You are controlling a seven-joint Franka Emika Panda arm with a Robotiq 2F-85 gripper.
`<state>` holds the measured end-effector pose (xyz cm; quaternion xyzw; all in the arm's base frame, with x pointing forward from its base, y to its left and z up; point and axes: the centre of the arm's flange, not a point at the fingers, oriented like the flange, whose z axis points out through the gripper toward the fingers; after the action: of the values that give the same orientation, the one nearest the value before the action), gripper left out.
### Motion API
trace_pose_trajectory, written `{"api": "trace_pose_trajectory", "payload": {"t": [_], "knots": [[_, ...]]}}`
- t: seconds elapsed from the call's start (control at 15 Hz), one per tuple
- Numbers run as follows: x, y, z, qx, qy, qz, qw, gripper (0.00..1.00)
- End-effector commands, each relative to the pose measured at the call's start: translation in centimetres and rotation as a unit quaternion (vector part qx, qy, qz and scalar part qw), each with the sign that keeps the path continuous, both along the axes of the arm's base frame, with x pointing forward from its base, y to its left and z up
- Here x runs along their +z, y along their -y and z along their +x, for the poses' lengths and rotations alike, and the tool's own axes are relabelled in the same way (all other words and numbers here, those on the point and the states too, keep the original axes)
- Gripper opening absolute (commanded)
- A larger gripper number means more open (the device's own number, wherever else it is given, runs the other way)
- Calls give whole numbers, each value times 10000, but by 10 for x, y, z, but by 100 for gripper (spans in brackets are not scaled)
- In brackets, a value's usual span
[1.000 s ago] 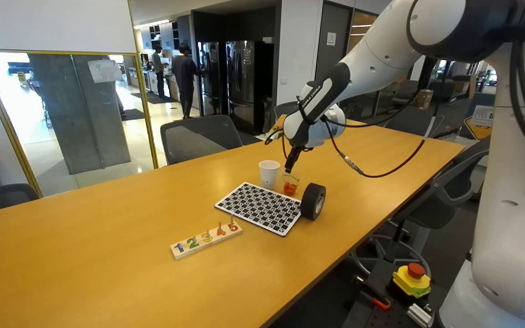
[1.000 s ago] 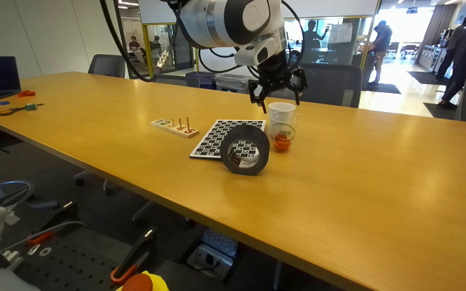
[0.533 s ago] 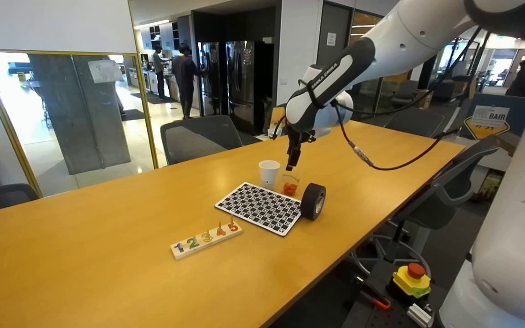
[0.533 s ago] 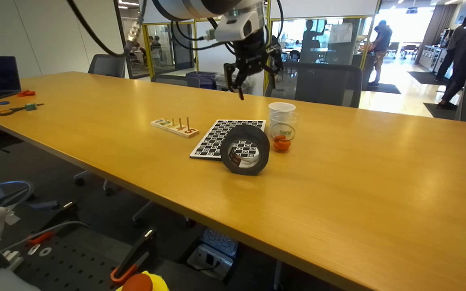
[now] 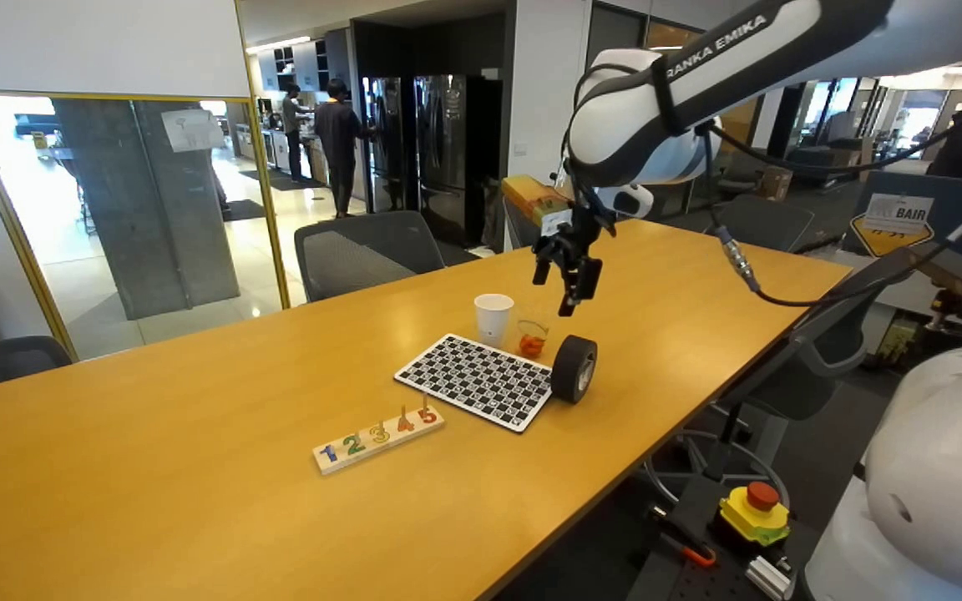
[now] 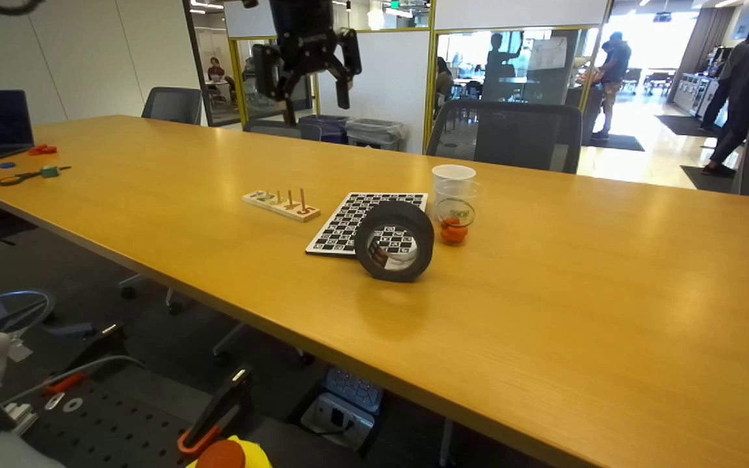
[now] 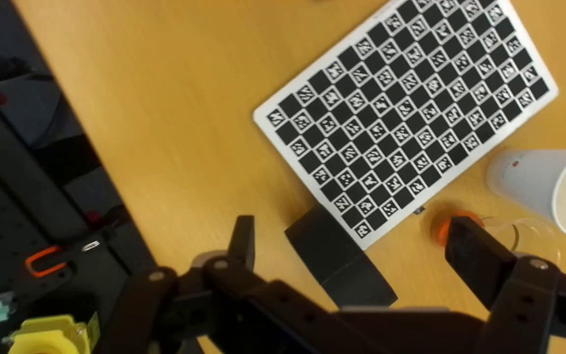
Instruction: Put the yellow circles into the white cup and the orange circles into the transparent cup.
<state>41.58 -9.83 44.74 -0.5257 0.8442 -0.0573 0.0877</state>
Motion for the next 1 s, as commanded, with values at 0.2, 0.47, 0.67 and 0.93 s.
{"api": "trace_pose_trajectory", "payload": {"t": [0.2, 0.47, 0.67, 0.93], "knots": [[29, -47, -87, 1792, -436, -141, 9827, 100], [29, -48, -97, 2799, -637, -282, 9575, 100], [29, -46, -98, 3548, -685, -365, 9317, 100], [26, -48, -102, 4533, -730, -498, 8870, 100]]}}
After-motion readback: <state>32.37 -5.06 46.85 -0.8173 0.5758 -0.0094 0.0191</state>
